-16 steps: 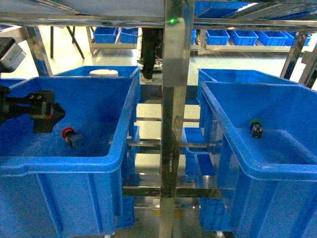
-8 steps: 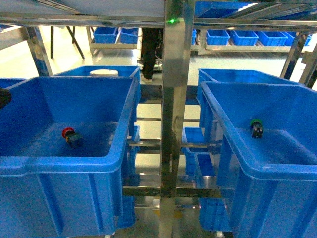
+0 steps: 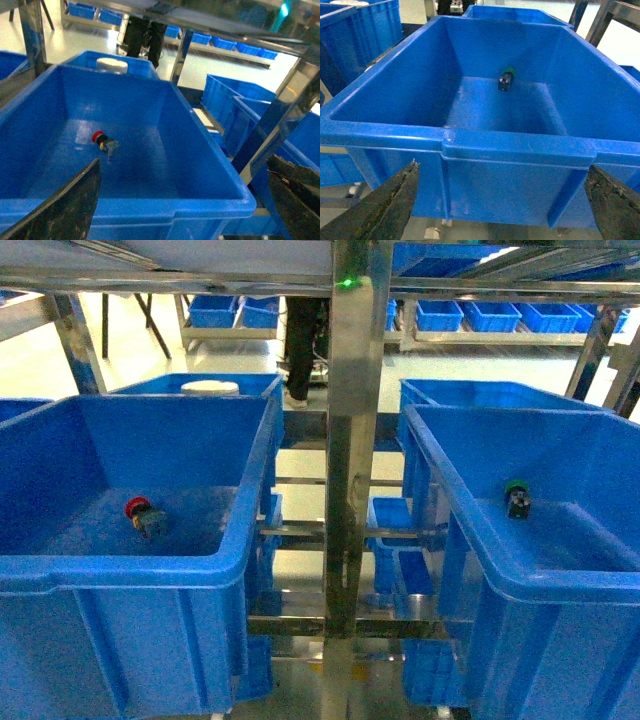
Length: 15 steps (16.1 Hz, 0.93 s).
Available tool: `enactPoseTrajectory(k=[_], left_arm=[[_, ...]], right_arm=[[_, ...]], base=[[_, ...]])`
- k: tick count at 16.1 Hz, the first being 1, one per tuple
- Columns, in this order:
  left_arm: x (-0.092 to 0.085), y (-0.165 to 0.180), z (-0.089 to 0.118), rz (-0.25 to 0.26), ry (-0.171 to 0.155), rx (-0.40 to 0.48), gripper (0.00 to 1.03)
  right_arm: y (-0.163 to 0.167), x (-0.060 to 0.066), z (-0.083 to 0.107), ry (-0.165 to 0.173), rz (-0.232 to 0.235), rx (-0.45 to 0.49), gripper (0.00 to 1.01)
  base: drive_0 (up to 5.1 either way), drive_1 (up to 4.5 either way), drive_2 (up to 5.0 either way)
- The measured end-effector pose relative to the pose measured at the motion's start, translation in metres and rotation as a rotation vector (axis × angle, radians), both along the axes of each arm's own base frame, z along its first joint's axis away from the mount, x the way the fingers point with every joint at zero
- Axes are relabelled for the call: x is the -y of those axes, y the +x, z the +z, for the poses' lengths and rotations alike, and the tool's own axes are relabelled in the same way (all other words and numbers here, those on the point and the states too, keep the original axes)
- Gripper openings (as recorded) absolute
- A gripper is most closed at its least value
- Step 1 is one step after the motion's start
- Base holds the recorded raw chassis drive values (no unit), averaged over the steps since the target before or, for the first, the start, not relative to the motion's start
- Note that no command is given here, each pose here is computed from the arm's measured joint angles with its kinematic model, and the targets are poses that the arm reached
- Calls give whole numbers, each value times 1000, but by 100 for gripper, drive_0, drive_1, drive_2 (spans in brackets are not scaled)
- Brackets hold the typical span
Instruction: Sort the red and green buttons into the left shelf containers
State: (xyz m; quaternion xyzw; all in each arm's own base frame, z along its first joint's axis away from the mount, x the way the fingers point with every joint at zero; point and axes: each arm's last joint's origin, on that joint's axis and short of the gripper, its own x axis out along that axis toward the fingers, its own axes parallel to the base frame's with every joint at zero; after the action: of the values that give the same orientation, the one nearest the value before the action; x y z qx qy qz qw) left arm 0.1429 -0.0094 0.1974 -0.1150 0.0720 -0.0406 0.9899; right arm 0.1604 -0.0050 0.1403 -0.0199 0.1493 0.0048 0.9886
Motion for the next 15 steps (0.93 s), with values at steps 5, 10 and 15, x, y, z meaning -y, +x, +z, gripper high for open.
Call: enactPoseTrajectory(k=[5,10,15], left_arm=[[-1,1,1,14,-3,2,98],[-10,-7,-8,96,164,131,66],[-9,-20,-20,82,213,137,2]], right_arm=[[0,0,0,0,0,0,98],[-10,-5,22,23,-4,338,47],[-31,-5,29,26,-5,312,2]], base=[[0,0,0],[0,0,0],[0,0,0]])
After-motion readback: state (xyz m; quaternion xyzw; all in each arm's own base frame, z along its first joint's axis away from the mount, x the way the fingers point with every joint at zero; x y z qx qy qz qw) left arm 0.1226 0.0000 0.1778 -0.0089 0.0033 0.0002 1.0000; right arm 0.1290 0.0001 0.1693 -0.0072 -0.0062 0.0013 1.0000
